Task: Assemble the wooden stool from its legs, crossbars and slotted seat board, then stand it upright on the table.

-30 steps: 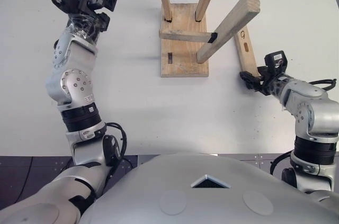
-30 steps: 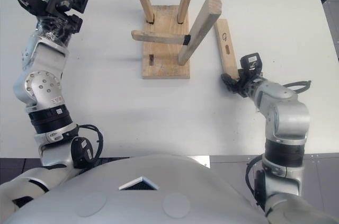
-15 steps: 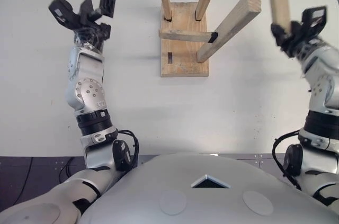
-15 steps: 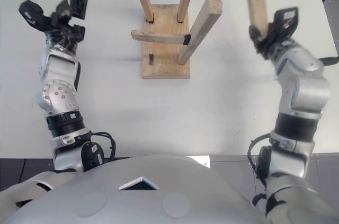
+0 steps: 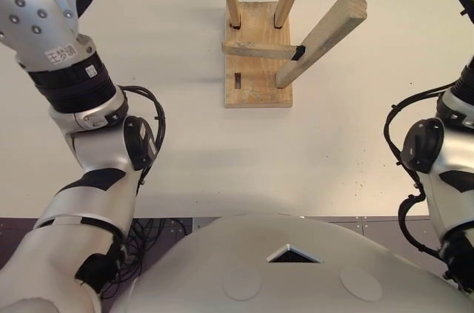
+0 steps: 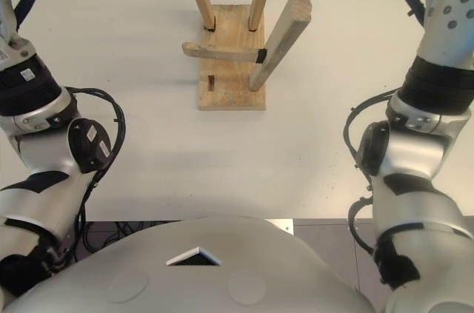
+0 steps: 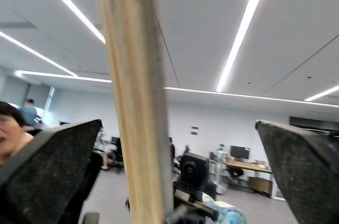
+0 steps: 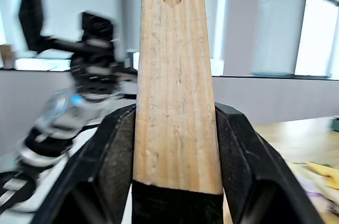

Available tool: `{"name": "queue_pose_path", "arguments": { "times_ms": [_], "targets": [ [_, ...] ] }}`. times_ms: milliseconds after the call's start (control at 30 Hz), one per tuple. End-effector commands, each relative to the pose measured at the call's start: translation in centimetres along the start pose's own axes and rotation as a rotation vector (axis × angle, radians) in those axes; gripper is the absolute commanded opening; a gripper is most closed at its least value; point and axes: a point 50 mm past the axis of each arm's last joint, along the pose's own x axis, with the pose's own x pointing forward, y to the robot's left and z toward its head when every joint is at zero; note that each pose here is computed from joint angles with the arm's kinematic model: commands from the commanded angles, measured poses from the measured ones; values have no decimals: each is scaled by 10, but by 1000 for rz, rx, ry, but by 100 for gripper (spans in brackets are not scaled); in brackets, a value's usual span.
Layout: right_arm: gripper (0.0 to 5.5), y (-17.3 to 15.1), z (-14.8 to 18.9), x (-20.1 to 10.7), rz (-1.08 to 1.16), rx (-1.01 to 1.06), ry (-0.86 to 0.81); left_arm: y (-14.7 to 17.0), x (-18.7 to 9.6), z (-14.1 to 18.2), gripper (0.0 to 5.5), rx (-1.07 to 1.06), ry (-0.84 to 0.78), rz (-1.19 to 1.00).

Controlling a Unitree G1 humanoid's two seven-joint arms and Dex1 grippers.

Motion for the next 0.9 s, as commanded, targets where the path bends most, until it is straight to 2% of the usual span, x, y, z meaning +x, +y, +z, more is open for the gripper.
{"name": "queue_pose_path", "arguments": {
  "times_ms": [33, 367, 600, 733, 767, 833, 900],
  "targets": [
    [202, 14, -11, -8, 101, 36, 58, -2, 1, 0, 511, -56, 39, -45],
    [202, 19, -16, -20, 218, 155, 104, -12, -3, 18, 346, -109, -28, -136],
    [202, 16, -17, -19, 220, 135, 132, -18, -3, 19, 231, -118, -38, -177],
    [202, 9, -18, -17, 169, 126, 160, -19, -3, 19, 230, -117, -80, -184],
    [239, 5, -20, -17, 133, 125, 189, -17, -4, 20, 230, -111, -103, -170],
    [265, 1, -27, -20, 103, 97, 280, -11, -6, 27, 230, -75, -179, -114],
    [299, -4, -27, -22, 94, 64, 349, -5, -20, 42, 228, 18, -266, -24]
  ]
}}
